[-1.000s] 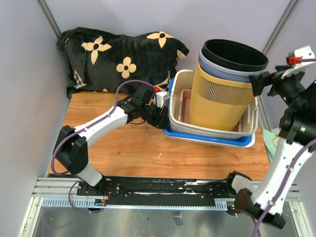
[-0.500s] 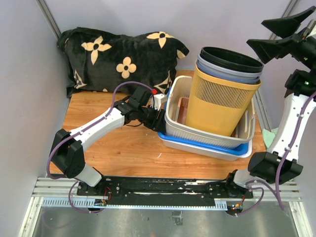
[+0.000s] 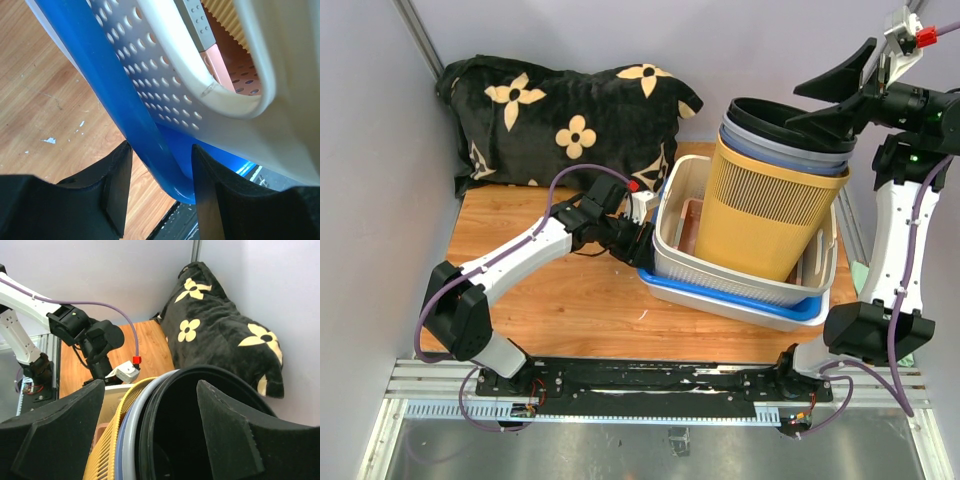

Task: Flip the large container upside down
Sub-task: Move the container to the center of the board.

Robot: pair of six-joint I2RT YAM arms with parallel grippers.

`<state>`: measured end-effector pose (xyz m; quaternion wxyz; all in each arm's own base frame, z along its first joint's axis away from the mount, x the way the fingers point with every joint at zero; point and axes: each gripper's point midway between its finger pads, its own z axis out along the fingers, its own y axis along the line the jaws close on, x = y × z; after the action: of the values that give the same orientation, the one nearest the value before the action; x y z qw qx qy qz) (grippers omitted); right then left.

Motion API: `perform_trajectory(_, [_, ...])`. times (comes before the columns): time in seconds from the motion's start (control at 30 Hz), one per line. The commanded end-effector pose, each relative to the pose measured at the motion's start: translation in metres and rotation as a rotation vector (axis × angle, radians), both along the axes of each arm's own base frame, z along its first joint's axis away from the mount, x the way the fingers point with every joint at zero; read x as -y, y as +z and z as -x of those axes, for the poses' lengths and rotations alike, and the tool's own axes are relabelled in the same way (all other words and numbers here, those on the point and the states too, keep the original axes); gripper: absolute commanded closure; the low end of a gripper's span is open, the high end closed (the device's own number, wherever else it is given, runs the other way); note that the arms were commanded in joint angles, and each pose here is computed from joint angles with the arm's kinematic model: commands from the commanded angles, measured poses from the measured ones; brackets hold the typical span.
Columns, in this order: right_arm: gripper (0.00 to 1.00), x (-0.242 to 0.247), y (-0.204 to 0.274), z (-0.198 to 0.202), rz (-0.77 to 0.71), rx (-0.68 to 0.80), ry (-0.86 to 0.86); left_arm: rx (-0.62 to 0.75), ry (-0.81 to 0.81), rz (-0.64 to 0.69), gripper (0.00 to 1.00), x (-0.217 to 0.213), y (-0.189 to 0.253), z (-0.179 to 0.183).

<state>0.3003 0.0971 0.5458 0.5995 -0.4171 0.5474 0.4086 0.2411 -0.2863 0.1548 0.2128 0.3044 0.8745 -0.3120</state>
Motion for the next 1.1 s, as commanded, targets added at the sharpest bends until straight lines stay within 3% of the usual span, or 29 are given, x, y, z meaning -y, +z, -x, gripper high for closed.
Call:
perform_trajectory(0.0, [0.26,0.01,-0.027,0.022,0.135,-0.042,0.048,0.139,-0.224,-0.128,0.7,-0.02,-0.007,0.015])
perform_trajectory(0.2, [0.27,0.026,-0.044,0.012,0.12,-0.085,-0.001,0.149,-0.217,-0.142,0.44,-0.021,-0.005,0.011])
perform_trajectory(0.27, [0.32,0.027,-0.049,0.012,0.107,-0.121,0.0,0.151,-0.214,-0.143,0.23,-0.02,-0.004,0.01])
perform_trajectory(0.3, [0.34,0.026,-0.052,0.012,0.106,-0.124,0.001,0.153,-0.211,-0.145,0.19,-0.02,-0.004,0.009])
perform_trajectory(0.43, [0.37,0.023,-0.059,0.021,0.102,-0.134,0.001,0.172,-0.2,-0.156,0.17,-0.023,-0.002,0.007])
perform_trajectory(0.57, [0.3,0.022,-0.062,0.029,0.1,-0.14,-0.007,0.224,-0.21,-0.183,0.16,-0.027,0.007,0.0])
perform_trajectory(0.77, [0.31,0.014,-0.048,0.049,0.11,-0.111,-0.012,0.499,-0.162,-0.307,0.14,-0.048,0.069,-0.044])
perform_trajectory(0.9, [0.3,0.012,-0.052,0.056,0.104,-0.12,-0.01,0.543,-0.2,-0.368,0.17,-0.057,0.091,-0.05])
perform_trajectory(1.07, [0.29,0.015,-0.062,0.049,0.096,-0.137,-0.007,0.606,-0.251,-0.324,0.18,-0.053,0.141,-0.058])
